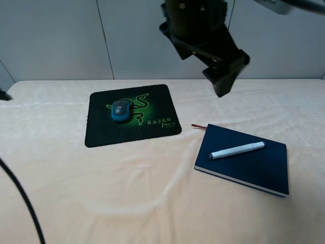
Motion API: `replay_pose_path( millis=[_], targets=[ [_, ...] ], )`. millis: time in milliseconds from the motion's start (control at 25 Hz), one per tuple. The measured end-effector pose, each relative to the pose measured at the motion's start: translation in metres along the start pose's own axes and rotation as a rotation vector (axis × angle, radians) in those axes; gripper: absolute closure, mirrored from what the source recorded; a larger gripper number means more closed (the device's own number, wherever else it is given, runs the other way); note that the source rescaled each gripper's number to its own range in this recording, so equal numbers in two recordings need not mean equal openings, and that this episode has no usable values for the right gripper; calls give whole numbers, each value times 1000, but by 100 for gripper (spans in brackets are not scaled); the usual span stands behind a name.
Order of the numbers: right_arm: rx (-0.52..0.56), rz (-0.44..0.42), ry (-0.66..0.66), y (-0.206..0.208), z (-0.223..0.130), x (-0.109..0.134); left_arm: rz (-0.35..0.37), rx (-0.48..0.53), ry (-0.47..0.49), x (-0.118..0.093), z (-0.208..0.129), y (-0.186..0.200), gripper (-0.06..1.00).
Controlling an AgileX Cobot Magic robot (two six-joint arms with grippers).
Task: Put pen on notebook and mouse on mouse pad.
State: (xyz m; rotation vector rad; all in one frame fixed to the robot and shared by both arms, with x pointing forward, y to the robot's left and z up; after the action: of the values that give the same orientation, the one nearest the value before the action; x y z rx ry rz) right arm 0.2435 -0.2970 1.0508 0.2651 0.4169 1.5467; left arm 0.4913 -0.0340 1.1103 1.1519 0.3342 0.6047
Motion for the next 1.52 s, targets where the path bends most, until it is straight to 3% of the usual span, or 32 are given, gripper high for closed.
replay_pose_path(
  millis=[320, 760, 1240, 1520],
  targets=[
    [0, 0, 0, 0, 0, 0, 27, 4, 141, 23, -88, 70, -5],
    [0, 0, 0, 0, 0, 0, 27, -140, 206, 19, -217, 140, -5],
    [0, 0, 0, 0, 0, 0, 16, -319, 240, 12, -335, 149, -5],
    [0, 0, 0, 0, 0, 0, 147, -371, 490, 16, -379, 131, -5]
  ],
)
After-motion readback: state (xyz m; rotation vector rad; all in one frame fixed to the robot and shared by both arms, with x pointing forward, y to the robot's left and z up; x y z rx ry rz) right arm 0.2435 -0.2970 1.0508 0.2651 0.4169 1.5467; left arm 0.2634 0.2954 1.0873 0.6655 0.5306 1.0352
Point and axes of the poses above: a point on each arm's last joint axis where the gripper is mounted, y pointing back along that axis away from the gripper, x along the wrist's bending axis when the last joint is at zero, z = x × y, the point moved 1 cm from there along -y, pointing out along that axis toward the gripper, and after that the axes turned 10 degrees about y, right-handed, at the moved point
